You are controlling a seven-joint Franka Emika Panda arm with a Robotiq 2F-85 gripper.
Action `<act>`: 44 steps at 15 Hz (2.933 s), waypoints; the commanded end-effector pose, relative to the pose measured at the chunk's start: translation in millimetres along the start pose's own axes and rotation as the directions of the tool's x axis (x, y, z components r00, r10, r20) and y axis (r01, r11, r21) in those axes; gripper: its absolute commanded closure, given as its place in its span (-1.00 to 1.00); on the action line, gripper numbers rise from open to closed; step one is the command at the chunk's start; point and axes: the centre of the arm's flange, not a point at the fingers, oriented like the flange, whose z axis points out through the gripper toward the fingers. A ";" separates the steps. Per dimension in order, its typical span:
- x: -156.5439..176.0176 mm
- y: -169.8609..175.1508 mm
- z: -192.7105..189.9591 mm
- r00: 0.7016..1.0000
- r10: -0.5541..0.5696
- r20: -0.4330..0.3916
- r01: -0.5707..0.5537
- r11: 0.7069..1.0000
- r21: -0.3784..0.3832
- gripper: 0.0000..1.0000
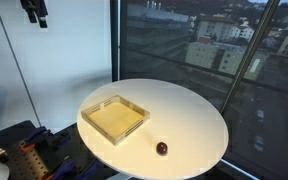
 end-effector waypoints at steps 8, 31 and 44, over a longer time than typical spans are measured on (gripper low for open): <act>32.0 44.8 -9.2 0.993 0.105 -0.055 -0.104 0.994 0.018 -1.00; 119.5 145.2 29.0 0.951 0.305 -0.039 -0.305 0.952 0.016 -1.00; 136.7 207.3 47.2 0.918 0.395 -0.026 -0.396 0.918 -0.013 -1.00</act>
